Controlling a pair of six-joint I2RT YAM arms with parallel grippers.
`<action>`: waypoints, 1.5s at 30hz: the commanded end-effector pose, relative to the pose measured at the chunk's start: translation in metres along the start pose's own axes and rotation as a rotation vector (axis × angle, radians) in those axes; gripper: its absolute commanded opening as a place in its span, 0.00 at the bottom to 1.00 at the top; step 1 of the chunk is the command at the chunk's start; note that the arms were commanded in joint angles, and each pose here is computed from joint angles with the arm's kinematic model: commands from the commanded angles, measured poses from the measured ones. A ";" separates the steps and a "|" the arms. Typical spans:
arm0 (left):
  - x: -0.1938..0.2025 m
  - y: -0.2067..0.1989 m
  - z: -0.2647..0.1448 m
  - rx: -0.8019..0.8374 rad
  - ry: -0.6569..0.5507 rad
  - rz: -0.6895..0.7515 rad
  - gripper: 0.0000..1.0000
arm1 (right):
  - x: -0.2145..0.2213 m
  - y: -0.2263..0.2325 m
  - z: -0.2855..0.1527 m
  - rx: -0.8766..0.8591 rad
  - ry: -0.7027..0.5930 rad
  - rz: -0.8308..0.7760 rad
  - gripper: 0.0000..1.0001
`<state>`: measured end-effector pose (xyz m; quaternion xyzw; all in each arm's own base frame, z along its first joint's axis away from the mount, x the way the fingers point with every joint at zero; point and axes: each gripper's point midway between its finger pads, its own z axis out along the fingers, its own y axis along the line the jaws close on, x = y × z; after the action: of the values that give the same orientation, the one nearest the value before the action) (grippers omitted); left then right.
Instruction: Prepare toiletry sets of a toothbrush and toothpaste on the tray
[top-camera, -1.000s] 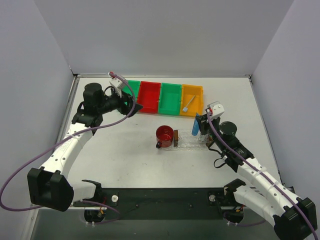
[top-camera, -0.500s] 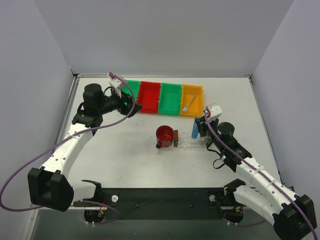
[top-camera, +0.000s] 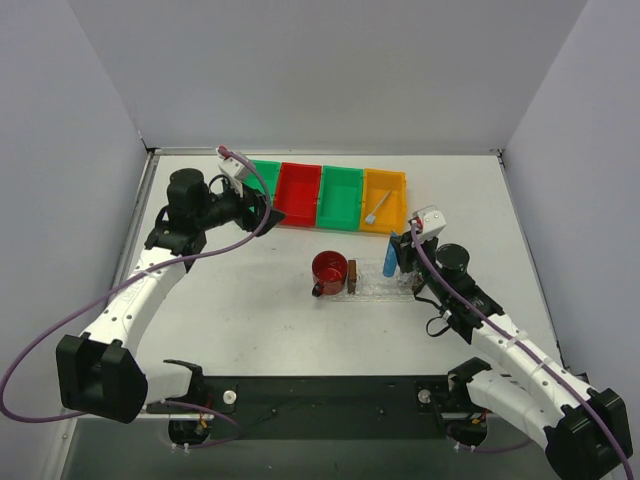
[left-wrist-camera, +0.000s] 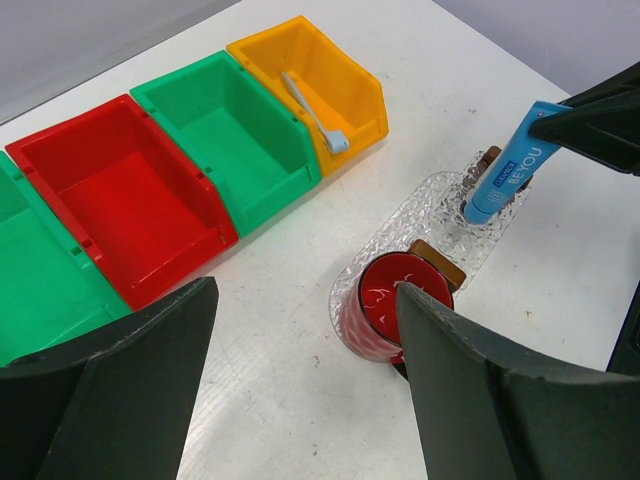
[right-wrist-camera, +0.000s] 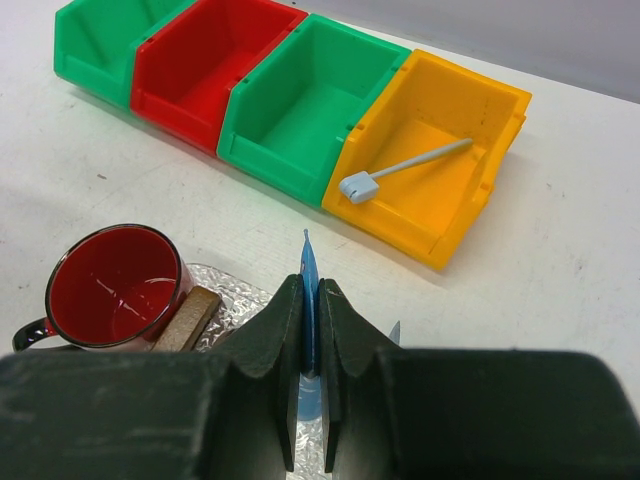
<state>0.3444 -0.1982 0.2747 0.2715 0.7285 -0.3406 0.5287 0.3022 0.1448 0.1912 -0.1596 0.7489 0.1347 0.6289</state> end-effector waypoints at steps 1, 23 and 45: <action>-0.016 -0.006 -0.004 0.029 -0.048 0.030 0.82 | -0.022 0.003 0.004 -0.016 -0.091 0.024 0.00; -0.016 -0.006 0.000 0.050 -0.059 0.033 0.82 | -0.013 0.004 0.007 -0.021 -0.101 0.019 0.00; -0.012 -0.008 0.001 0.066 -0.049 0.025 0.82 | 0.006 0.003 0.014 -0.017 -0.074 0.003 0.00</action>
<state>0.3394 -0.2035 0.2776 0.2836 0.7180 -0.3579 0.5254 0.3057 0.1480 0.1598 -0.1617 0.7567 0.1364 0.6186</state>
